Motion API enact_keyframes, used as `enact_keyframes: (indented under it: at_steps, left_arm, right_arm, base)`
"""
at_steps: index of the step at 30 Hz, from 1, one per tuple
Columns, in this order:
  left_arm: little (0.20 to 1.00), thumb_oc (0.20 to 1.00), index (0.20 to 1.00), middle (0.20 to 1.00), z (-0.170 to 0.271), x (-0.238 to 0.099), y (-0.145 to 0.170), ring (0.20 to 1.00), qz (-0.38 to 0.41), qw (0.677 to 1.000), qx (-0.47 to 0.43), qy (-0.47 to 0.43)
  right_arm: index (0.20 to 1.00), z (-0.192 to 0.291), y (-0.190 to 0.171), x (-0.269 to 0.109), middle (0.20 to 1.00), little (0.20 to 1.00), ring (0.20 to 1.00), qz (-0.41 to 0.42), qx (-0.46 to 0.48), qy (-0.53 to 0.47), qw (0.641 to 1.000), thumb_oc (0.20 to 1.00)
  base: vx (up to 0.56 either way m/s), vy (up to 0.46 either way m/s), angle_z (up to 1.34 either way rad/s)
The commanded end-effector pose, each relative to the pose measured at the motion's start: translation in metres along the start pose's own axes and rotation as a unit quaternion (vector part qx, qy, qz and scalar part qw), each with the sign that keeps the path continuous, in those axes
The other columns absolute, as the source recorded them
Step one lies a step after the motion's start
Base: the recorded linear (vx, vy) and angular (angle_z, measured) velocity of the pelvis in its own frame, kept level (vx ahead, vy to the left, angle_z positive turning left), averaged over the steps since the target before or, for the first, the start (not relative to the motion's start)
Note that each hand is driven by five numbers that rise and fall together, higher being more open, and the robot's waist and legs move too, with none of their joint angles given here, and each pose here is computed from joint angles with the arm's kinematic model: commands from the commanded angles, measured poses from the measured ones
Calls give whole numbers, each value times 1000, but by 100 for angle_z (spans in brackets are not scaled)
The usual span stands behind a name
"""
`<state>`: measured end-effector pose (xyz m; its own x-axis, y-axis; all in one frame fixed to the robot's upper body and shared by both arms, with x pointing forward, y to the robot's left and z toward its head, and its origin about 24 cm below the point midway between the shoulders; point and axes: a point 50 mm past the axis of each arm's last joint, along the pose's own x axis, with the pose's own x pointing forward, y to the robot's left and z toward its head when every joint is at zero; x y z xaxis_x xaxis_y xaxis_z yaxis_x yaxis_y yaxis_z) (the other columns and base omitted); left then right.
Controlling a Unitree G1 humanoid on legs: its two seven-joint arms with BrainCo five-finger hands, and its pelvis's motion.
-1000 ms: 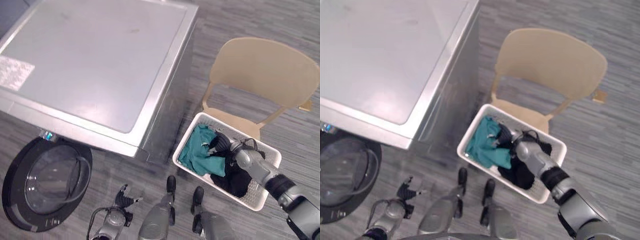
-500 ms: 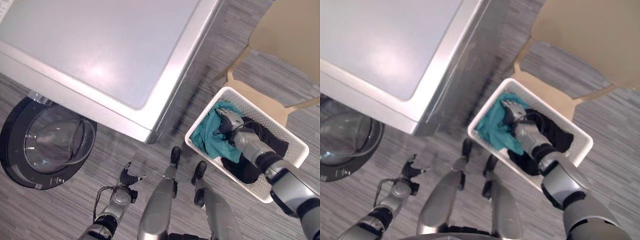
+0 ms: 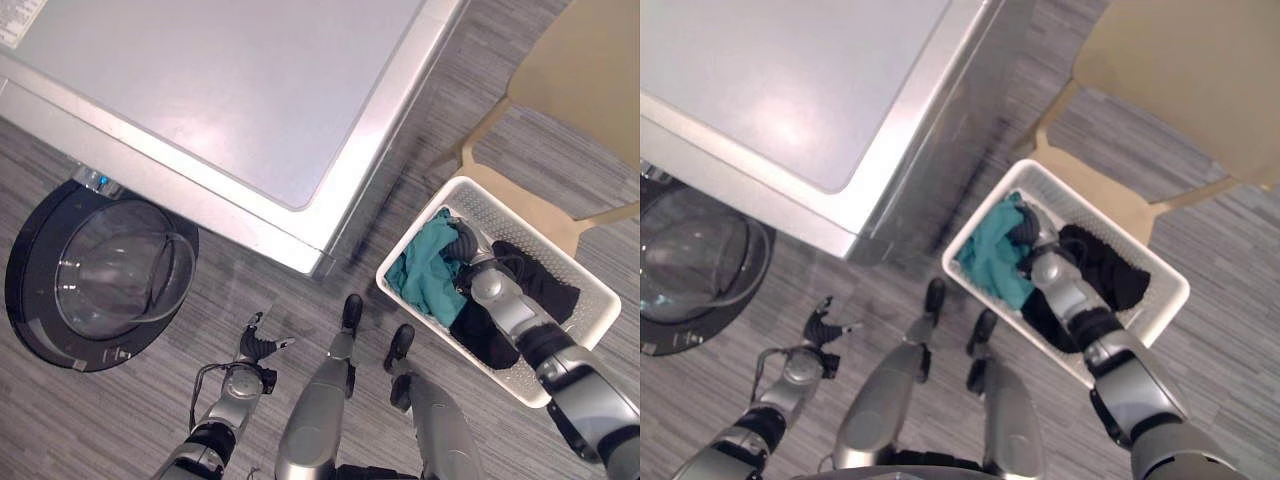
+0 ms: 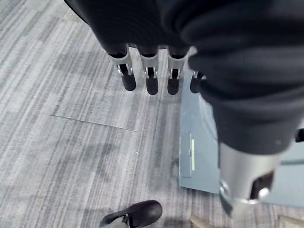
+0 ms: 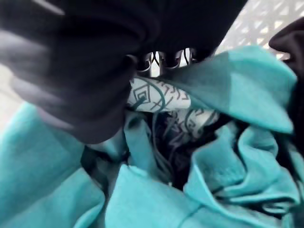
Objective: Grab the laundry basket,head to the washer,open it,put in the laundry and shut it.
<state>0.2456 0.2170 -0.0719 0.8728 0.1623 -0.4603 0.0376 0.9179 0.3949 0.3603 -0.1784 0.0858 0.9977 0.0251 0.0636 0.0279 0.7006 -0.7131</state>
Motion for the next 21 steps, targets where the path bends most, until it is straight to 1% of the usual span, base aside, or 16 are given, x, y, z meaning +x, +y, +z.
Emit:
enact_keyframes:
  at_steps: [1,4,7,8,10,13,14,15,18,19,21]
  left_arm:
    - [1000,1000,1000,1000,-20,-10,-2,1000,0,999,-16,29]
    - [1000,1000,1000,1000,-24,-14,-2,1000,-2,999,-22,35]
    - [1000,1000,1000,1000,-35,-22,7,1000,4,999,-30,44]
    - [1000,1000,1000,1000,-35,-22,7,1000,3,999,-30,45]
    - [1000,1000,1000,1000,-42,-28,10,1000,8,998,-35,52]
    - [1000,1000,1000,1000,-48,-35,15,1000,13,997,-44,54]
    - [1000,1000,1000,1000,-50,-39,17,1000,13,998,-46,51]
    - [1000,1000,1000,1000,-50,-40,18,1000,14,998,-47,48]
    - [1000,1000,1000,1000,-29,-35,25,1000,20,998,-53,2]
    - [1000,1000,1000,1000,-29,-35,25,1000,20,998,-53,2]
    - [1000,1000,1000,1000,-19,-36,28,1000,12,998,-48,-26]
  right_arm:
    - [200,10,-4,-11,200,200,200,-25,96,-43,994,200]
    - [200,8,-4,-25,200,200,200,-32,161,-52,985,200]
    - [200,9,-9,-45,200,200,200,-37,233,-77,969,200]
    - [200,9,-9,-45,200,200,200,-37,233,-76,969,200]
    - [200,12,-13,-54,200,200,200,-39,265,-93,959,200]
    - [200,19,-18,-67,200,200,200,-35,318,-124,939,200]
    - [200,25,-19,-75,200,200,200,-22,344,-144,927,200]
    - [200,29,-20,-77,200,200,200,-18,351,-155,923,200]
    - [200,36,-16,-84,200,200,200,5,394,-174,902,200]
    - [200,36,-15,-84,200,200,200,5,394,-174,902,200]
    - [200,28,-19,-93,200,200,200,3,391,-170,905,200]
  base:
    - [58,22,-14]
    - [64,29,-6]
    - [108,47,-19]
    - [107,53,-18]
    - [82,65,-15]
    - [57,102,-26]
    - [-5,121,-53]
    - [-143,83,-65]
    - [-246,-22,-29]
    - [-183,-35,5]
    - [-247,-136,44]
